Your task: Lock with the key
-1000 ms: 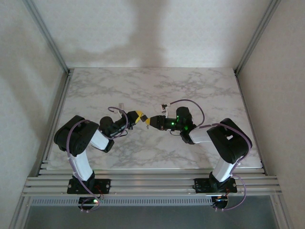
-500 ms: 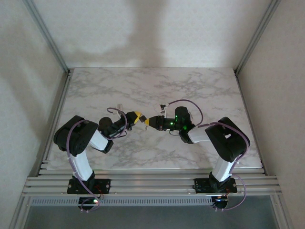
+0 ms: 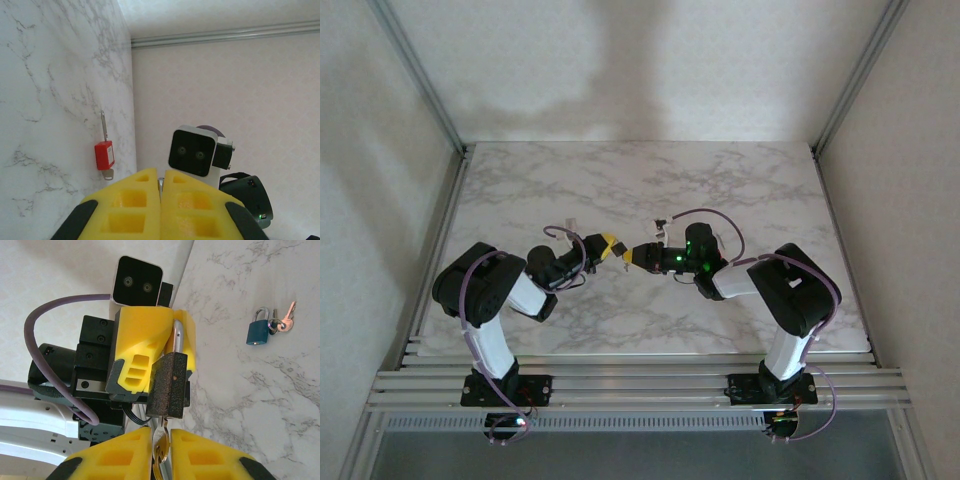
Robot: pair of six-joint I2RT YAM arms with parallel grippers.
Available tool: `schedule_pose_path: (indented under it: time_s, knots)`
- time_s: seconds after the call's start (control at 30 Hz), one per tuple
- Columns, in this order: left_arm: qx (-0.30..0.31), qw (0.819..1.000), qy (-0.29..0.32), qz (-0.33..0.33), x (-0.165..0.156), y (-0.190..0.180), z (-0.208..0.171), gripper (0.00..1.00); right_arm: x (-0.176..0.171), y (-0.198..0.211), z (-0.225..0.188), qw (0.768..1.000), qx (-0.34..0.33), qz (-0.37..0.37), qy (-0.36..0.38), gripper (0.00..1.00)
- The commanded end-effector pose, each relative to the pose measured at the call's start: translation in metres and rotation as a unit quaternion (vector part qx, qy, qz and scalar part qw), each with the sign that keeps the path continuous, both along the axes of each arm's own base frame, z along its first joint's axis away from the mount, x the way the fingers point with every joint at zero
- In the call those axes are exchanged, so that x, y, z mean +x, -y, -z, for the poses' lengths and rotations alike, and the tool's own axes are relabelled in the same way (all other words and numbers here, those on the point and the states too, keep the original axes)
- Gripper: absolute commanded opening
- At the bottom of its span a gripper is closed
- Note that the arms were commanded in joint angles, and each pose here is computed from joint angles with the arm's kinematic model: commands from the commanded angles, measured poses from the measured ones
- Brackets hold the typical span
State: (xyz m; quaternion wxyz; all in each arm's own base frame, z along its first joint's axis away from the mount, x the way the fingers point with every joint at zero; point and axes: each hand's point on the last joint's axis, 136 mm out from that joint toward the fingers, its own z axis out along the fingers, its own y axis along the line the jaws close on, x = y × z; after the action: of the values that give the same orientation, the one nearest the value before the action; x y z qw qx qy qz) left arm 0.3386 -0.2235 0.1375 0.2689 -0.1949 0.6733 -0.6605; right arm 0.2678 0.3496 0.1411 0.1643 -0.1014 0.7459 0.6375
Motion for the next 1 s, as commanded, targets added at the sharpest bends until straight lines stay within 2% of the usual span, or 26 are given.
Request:
schedule_pose_path:
  time_s: [0.0,0.37,0.5,0.97]
  knots:
    - [-0.056,0.989,0.138,-0.008,-0.009,-0.008,-0.067,0.00,-0.001,-0.008,-0.009,1.000,0.015,-0.014,0.013,0.15]
    - [-0.054,0.989,0.135,-0.015,-0.008,-0.011,-0.064,0.00,-0.001,-0.010,-0.005,1.000,0.014,-0.016,0.001,0.06]
    - [-0.054,0.990,0.132,-0.020,-0.007,-0.013,-0.063,0.00,-0.001,-0.010,-0.006,1.000,0.015,-0.017,0.000,0.00]
    - [-0.049,0.990,0.123,-0.057,-0.001,-0.034,-0.058,0.00,-0.003,-0.013,-0.005,0.999,0.015,-0.031,-0.016,0.00]
